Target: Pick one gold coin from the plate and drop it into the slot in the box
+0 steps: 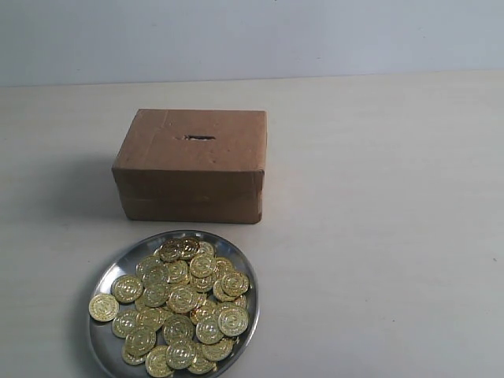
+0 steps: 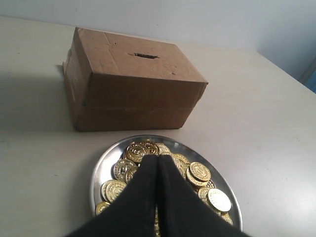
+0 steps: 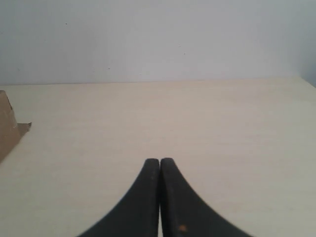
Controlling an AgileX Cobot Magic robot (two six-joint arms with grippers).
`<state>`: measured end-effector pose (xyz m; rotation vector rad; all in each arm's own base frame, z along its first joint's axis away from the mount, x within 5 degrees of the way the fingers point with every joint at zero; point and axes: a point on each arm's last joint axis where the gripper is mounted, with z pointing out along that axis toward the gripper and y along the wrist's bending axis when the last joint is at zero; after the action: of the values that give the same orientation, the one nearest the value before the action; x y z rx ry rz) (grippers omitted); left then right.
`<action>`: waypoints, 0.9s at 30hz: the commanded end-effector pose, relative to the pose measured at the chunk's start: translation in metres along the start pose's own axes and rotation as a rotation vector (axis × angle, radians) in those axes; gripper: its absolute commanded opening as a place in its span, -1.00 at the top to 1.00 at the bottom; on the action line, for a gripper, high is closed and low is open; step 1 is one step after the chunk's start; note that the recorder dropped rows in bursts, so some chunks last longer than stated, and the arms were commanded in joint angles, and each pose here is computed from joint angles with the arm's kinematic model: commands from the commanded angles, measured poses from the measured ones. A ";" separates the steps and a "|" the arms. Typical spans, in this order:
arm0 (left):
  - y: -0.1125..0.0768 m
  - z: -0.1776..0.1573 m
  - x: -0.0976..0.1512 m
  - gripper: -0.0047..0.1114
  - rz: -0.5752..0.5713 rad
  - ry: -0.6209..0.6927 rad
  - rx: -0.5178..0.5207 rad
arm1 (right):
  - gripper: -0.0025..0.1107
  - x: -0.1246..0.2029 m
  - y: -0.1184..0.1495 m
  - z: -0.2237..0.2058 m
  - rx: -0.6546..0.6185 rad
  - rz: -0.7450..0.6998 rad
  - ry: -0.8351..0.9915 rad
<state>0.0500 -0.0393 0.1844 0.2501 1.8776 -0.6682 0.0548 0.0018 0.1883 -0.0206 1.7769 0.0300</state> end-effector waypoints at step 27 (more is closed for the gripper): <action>0.021 -0.013 -0.008 0.92 0.098 -0.180 -0.380 | 0.96 0.001 0.000 0.000 0.004 -0.003 -0.009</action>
<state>0.0538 -0.0157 0.1889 0.0294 1.7615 -0.2948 0.0548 0.0018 0.1883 -0.0206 1.7769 0.0300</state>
